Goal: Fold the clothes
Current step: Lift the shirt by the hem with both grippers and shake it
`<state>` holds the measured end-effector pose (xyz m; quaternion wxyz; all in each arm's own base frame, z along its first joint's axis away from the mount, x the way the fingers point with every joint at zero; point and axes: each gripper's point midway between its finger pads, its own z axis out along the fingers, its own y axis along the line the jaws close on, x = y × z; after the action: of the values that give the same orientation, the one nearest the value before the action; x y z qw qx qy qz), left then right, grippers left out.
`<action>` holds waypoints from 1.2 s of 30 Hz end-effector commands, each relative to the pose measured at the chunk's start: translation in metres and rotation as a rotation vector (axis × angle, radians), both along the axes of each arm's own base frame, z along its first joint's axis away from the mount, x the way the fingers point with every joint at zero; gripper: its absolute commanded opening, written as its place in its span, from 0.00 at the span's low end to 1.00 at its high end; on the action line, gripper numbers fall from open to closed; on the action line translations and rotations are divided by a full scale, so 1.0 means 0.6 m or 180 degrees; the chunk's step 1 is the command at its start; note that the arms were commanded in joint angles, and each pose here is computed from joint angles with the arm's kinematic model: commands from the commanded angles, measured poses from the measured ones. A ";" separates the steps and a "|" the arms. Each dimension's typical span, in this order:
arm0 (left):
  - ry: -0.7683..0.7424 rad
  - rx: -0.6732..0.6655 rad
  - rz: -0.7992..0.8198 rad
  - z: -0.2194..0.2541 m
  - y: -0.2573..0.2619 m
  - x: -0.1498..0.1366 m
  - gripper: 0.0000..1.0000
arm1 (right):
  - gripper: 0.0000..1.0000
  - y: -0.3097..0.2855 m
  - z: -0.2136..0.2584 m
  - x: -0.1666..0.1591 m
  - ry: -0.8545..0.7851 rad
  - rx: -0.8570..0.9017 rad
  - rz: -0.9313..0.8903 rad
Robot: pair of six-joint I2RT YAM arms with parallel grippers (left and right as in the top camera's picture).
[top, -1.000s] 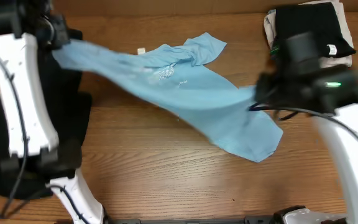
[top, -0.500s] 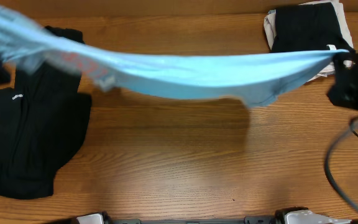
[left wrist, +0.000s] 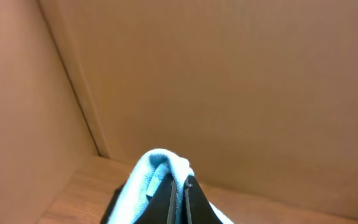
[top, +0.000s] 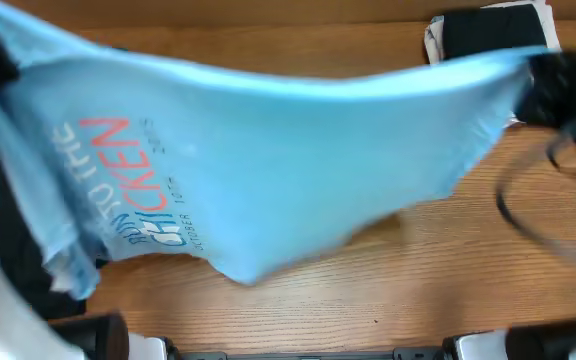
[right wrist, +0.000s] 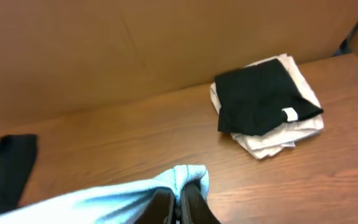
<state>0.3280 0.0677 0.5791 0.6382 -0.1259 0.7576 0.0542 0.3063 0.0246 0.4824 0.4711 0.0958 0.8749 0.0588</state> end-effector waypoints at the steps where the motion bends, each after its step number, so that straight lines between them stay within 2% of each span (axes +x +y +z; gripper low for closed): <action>1: 0.0267 0.0041 0.0032 -0.055 0.019 0.103 0.04 | 0.04 -0.011 -0.039 0.088 0.0160 -0.0243 -0.0074; 7: 0.0176 -0.0126 0.0072 -0.099 0.039 0.234 0.04 | 0.04 -0.031 -0.048 0.236 -0.0187 -0.0235 -0.0266; 11: -0.0064 -0.0141 0.0023 -0.091 0.040 0.283 0.04 | 0.04 -0.045 -0.029 0.296 -0.0526 -0.0236 -0.0330; 14: -0.0390 -0.0134 -0.0082 -0.049 0.032 0.290 0.04 | 0.04 -0.052 0.019 0.315 -0.0927 -0.0244 -0.0361; 18: -0.0763 -0.0075 -0.0141 0.010 0.025 0.271 0.04 | 0.04 -0.063 0.076 0.315 -0.1325 -0.0260 -0.0403; 24: -0.1073 0.0083 -0.0147 0.068 0.021 0.238 0.04 | 0.04 -0.094 0.096 0.316 -0.1481 -0.0266 -0.0509; 31: -0.0973 0.0229 -0.0146 0.052 0.024 0.254 0.04 | 0.04 -0.114 0.058 0.328 -0.1253 -0.0247 -0.0482; 34: -0.0729 0.0295 -0.0153 0.014 0.028 0.275 0.04 | 0.04 -0.119 0.019 0.335 -0.1004 -0.0257 -0.0490; 36: -0.0400 0.0292 -0.0167 -0.034 0.030 0.289 0.04 | 0.04 -0.119 -0.016 0.338 -0.0773 -0.0262 -0.0481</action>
<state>0.4981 0.0774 0.5782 0.7174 -0.0859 0.6904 0.0344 0.5089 -0.0308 0.4818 0.5923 0.1184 0.7968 0.0177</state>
